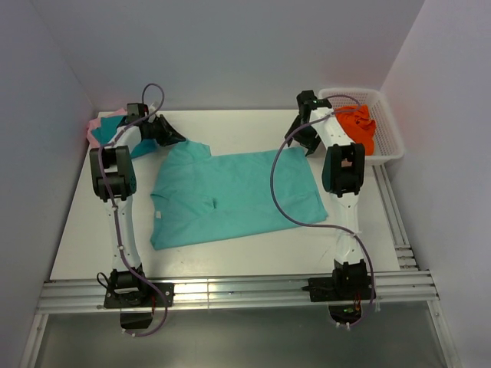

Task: Fold and stack the t-shirts
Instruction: Grap the side of the flattened tshirt furthest away from the robot with both arms

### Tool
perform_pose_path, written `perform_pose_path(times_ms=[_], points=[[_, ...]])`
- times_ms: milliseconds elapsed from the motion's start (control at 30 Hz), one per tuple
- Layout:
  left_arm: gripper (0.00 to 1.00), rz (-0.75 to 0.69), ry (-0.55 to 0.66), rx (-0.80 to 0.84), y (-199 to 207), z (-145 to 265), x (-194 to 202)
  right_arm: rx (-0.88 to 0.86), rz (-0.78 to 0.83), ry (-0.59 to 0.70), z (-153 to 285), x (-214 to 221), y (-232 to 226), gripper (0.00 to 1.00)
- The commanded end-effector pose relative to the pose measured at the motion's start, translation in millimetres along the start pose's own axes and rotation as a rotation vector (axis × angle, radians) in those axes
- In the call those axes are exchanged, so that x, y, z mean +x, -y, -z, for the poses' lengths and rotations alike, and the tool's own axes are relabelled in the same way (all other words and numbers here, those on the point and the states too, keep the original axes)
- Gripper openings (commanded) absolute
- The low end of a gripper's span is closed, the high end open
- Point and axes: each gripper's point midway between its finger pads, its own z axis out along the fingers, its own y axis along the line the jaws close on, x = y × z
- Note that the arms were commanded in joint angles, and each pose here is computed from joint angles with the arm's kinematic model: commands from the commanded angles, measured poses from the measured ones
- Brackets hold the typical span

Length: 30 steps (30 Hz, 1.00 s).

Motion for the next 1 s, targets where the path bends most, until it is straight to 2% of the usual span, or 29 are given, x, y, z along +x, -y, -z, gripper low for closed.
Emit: perform_pose_path(times_ms=[0, 267, 400, 600, 667, 700, 733, 867, 967], points=[[0.0, -0.065, 0.011, 0.081, 38, 10, -5, -0.005, -0.023, 0.029, 0, -12, -3, 0.8], [0.0, -0.066, 0.007, 0.07, 38, 11, -2, 0.027, -0.031, 0.071, -9, -27, 3, 0.63], [0.0, -0.07, 0.008, 0.067, 39, 11, -2, 0.057, -0.032, 0.048, -16, -25, 10, 0.48], [0.0, -0.084, 0.004, 0.064, 41, 11, -2, 0.099, 0.006, 0.005, -19, -14, 20, 0.37], [0.0, -0.094, 0.0, 0.058, 41, 9, -2, 0.113, 0.016, -0.006, -18, -12, 23, 0.23], [0.0, -0.09, -0.011, 0.056, 41, 7, 1, 0.118, 0.02, -0.006, -18, -12, 24, 0.09], [0.0, -0.087, -0.016, 0.052, 40, 6, 2, 0.118, 0.028, -0.005, -17, -11, 23, 0.05], [0.0, -0.103, -0.031, 0.053, 44, 1, 9, 0.126, 0.043, 0.0, -17, -10, 22, 0.0], [0.0, -0.108, -0.03, 0.046, 46, 0, 9, 0.12, 0.046, -0.003, -17, -9, 21, 0.0]])
